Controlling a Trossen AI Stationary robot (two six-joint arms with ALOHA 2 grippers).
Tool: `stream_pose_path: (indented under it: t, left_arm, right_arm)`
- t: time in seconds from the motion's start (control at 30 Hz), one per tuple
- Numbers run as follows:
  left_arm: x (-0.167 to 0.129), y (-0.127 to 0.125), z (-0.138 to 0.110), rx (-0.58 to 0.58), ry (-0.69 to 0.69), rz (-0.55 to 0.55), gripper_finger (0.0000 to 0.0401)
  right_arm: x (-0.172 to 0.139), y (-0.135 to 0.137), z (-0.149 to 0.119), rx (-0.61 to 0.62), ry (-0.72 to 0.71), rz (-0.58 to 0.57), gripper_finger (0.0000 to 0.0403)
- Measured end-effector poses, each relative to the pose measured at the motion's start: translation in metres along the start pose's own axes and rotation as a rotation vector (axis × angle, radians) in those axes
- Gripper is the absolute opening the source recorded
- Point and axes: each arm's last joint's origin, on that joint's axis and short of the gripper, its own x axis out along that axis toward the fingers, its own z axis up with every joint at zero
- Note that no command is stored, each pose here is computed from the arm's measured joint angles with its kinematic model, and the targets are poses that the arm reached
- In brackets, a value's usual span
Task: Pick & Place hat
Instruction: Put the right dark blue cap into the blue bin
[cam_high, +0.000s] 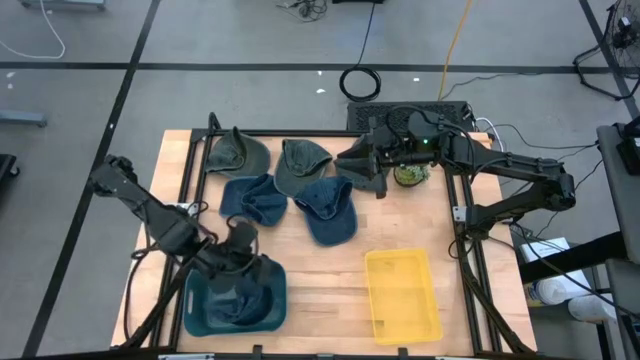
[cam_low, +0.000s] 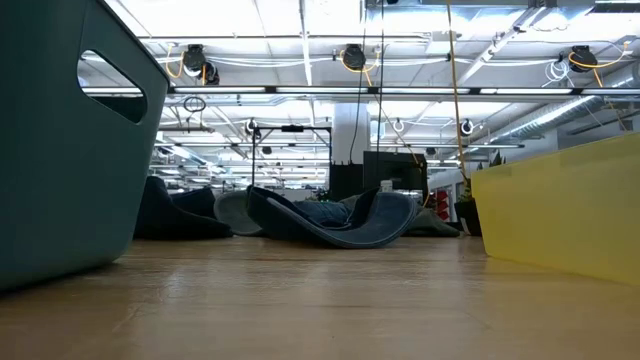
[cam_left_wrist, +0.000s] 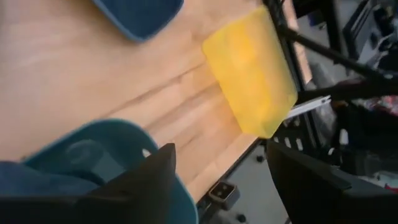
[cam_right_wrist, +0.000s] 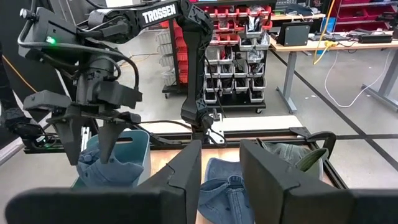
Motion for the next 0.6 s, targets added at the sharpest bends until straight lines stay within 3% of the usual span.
stream_pose_path:
  t: [0.33, 0.6]
  left_arm:
    - [0.031, -0.003, 0.012, -0.044, 0.182, 0.057, 0.0228]
    - [0.044, -0.001, 0.015, -0.061, 0.225, 0.096, 0.0193]
  right_arm:
    - [0.000, 0.000, -0.002, 0.006, 0.021, -0.002, 0.0100]
    - [0.000, 0.000, -0.002, 0.003, 0.020, -0.002, 0.0100]
